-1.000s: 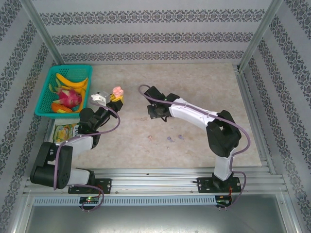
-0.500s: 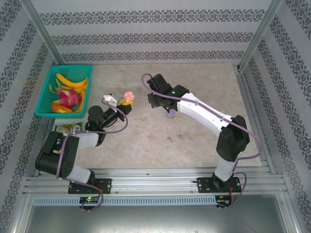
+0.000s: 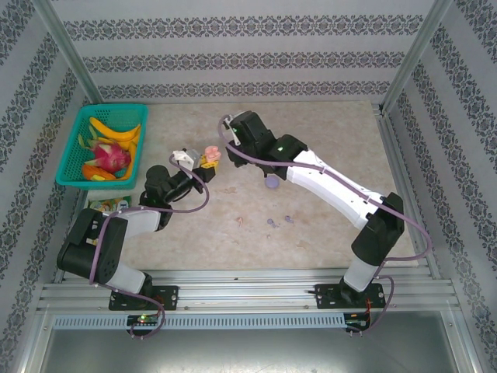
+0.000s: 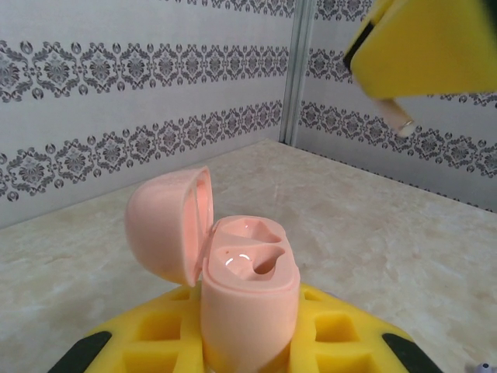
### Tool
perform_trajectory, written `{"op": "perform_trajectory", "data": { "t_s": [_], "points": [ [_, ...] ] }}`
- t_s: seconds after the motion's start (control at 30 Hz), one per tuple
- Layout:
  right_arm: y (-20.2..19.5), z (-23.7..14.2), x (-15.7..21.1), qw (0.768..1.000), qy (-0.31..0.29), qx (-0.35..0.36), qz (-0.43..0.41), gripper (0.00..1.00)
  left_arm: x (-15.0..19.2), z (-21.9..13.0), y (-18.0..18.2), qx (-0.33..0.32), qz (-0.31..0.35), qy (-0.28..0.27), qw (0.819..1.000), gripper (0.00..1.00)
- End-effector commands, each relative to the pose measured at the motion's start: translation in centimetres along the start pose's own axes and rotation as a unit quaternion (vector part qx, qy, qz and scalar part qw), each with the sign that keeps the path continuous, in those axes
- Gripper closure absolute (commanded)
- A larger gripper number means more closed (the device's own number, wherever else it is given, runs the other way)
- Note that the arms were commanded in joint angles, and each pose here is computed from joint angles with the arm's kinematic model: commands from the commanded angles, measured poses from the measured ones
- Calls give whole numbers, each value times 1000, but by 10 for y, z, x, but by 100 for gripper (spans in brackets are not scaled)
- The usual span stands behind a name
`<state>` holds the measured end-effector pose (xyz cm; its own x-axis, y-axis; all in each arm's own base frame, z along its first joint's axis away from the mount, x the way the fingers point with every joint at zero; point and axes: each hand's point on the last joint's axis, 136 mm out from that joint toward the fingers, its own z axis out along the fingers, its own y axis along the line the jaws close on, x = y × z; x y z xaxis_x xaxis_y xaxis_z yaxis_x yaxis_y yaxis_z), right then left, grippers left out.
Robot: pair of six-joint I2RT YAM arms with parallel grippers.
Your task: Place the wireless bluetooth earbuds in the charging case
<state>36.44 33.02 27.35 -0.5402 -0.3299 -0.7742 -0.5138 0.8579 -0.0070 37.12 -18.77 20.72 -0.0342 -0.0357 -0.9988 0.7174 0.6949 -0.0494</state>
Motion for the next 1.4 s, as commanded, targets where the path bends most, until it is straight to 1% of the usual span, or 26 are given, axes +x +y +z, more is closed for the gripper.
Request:
{"op": "perform_trajectory", "data": {
  "t_s": [0.0, 0.23, 0.43, 0.83, 1.1, 1.37],
  "points": [
    [7, -12, -26, 998, -43, 6, -43, 79, -5, 8, -6, 16, 14, -1, 1000, 100],
    [25, -9, -35, 995, -58, 8, -87, 79, -9, 13, -13, 33, 8, -9, 999, 100],
    [32, -2, -33, 992, -48, 22, -112, 79, -15, 16, -15, 42, -3, -20, 999, 100],
    [32, 8, -26, 990, -36, 62, -125, 79, -23, 19, -15, 48, -9, -31, 998, 100],
    [40, 14, -24, 987, -32, 73, -138, 79, -26, 18, -16, 49, -11, -37, 998, 100],
    [39, 19, -20, 986, -25, 84, -140, 79, -32, 18, -16, 49, -14, -46, 998, 100]
  ]
}}
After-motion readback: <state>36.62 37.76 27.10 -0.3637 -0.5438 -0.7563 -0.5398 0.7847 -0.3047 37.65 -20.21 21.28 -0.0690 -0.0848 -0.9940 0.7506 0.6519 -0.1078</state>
